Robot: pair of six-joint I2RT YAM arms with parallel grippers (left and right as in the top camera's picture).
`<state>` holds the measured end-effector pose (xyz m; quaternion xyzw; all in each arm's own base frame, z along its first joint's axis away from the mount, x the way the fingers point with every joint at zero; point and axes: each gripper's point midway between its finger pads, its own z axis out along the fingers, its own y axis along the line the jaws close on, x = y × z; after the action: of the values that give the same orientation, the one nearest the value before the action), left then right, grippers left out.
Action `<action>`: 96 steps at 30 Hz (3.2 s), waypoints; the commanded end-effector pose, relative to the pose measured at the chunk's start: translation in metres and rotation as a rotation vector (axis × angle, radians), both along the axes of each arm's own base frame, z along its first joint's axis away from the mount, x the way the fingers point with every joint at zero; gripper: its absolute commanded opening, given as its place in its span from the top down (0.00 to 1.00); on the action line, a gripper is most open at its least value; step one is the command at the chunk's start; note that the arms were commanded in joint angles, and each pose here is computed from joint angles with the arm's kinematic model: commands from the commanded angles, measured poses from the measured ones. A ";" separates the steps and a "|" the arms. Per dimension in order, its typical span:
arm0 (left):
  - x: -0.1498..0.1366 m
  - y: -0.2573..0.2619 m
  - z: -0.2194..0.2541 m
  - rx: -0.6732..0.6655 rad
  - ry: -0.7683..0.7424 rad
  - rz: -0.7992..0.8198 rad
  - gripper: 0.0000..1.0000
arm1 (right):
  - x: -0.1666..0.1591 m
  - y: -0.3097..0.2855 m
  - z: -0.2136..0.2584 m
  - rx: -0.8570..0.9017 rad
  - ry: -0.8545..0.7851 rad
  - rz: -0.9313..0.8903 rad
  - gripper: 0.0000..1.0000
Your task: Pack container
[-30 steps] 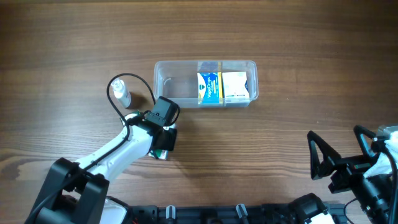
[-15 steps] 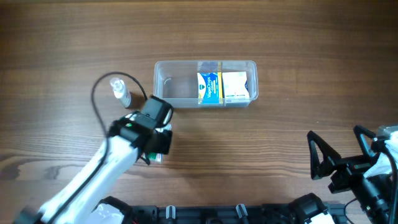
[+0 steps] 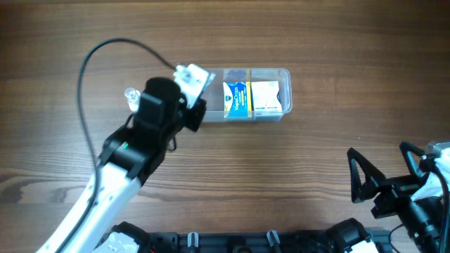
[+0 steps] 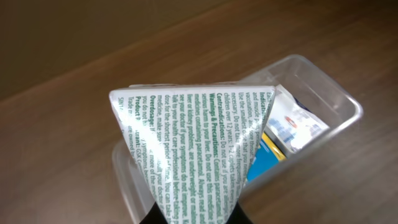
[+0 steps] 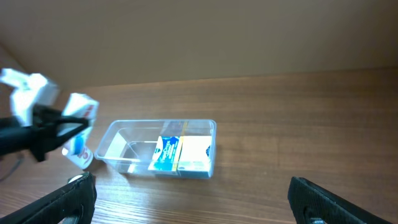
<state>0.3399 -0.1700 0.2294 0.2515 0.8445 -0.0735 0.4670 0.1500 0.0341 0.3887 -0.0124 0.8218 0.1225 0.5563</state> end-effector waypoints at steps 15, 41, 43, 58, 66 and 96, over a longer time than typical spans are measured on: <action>0.075 -0.002 -0.128 0.617 -0.067 -0.348 0.75 | 0.000 -0.002 0.002 -0.009 -0.010 -0.008 0.00; 0.057 -0.032 -0.076 0.006 0.087 -0.085 0.92 | 0.000 -0.002 0.002 -0.010 -0.009 -0.007 0.00; 0.064 -0.035 -0.093 0.010 0.109 -0.081 0.95 | 0.000 -0.002 0.002 -0.010 -0.009 -0.008 0.00; 0.072 -0.037 -0.183 0.000 0.295 -0.003 0.94 | 0.000 -0.002 0.002 -0.010 -0.009 -0.007 0.00; 0.072 -0.016 -0.187 -0.055 0.367 0.096 0.93 | 0.000 -0.002 0.002 -0.010 -0.009 -0.007 0.00; 0.036 -0.096 -0.131 -0.085 0.304 -0.119 0.78 | 0.000 -0.002 0.002 -0.010 -0.009 -0.008 0.00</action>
<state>0.3723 -0.2703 0.1078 0.2746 0.8784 -0.1871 0.3434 0.1500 0.0341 0.3885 -0.0124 0.8220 0.1224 0.5560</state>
